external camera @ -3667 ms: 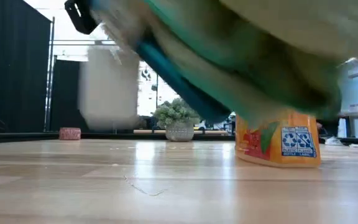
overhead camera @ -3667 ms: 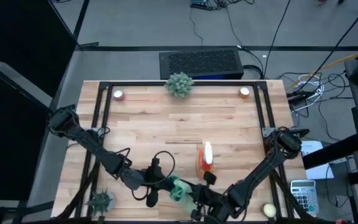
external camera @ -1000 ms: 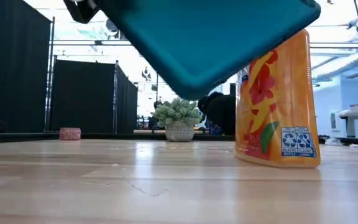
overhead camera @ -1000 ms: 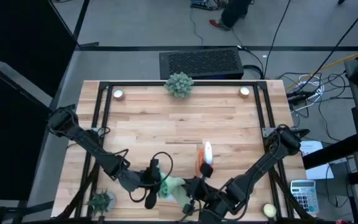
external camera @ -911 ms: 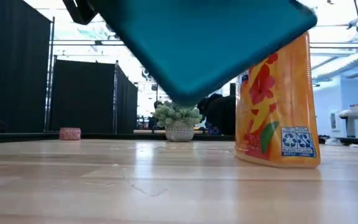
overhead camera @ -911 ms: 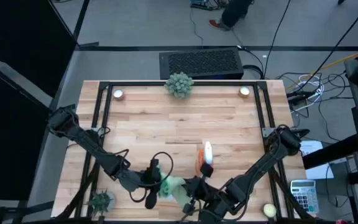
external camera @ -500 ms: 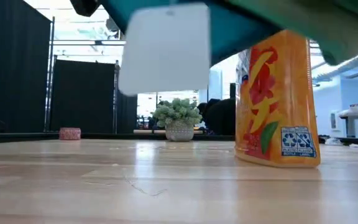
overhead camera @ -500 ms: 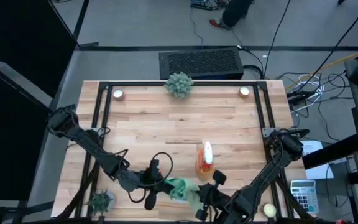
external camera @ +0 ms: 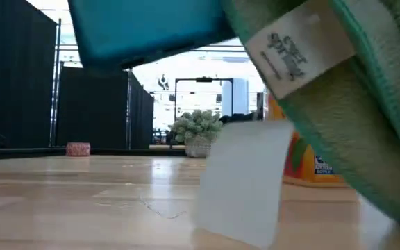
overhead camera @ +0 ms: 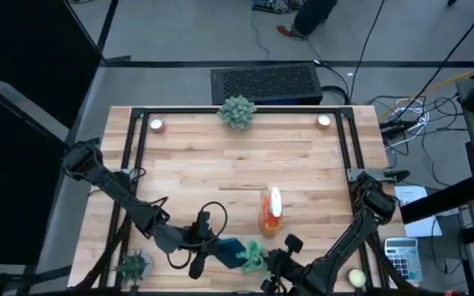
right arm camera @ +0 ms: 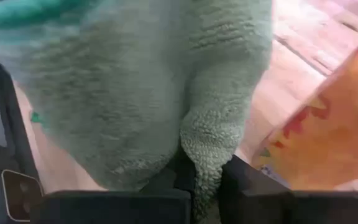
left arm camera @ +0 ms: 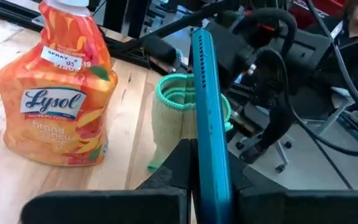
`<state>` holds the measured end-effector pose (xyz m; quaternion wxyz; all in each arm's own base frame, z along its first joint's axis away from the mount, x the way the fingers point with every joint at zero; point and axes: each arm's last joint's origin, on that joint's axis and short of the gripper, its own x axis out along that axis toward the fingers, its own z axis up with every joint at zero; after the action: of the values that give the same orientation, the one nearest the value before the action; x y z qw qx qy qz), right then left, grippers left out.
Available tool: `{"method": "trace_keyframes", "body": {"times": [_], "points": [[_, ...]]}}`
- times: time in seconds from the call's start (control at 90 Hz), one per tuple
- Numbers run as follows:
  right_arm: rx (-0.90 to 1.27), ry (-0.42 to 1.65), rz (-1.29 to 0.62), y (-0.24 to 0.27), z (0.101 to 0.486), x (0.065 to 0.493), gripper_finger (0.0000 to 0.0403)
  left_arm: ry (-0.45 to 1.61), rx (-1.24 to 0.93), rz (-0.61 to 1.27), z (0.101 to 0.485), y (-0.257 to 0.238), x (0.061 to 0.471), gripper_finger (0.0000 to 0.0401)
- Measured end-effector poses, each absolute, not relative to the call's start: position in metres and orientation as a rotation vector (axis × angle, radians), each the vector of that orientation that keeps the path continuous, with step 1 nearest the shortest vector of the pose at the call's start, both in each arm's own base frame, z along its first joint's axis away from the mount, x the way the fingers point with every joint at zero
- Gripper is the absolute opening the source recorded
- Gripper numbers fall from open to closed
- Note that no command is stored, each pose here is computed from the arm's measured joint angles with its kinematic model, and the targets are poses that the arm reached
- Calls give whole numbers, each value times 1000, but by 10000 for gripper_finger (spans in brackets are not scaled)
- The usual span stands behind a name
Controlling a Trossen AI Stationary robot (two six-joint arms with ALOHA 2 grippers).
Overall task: Apply microfiber cloth
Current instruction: Wipe the back of the cellphone with a microfiber cloth
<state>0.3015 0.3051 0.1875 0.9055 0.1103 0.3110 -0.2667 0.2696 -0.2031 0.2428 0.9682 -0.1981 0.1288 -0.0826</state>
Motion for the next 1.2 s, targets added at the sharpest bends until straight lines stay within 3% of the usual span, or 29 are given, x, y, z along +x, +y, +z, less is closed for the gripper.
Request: {"method": "trace_keyframes", "body": {"times": [0.489,0.767,1.2], "points": [[174,557,-368,308,199,338,9,240,-422,-191,246,-206,268,9],[184,657,-420,306,192,323,9,246,-402,-159,244,-204,269,9],[265,1007,-392,310,182,296,9,328,-353,-124,235,-201,268,9]]}}
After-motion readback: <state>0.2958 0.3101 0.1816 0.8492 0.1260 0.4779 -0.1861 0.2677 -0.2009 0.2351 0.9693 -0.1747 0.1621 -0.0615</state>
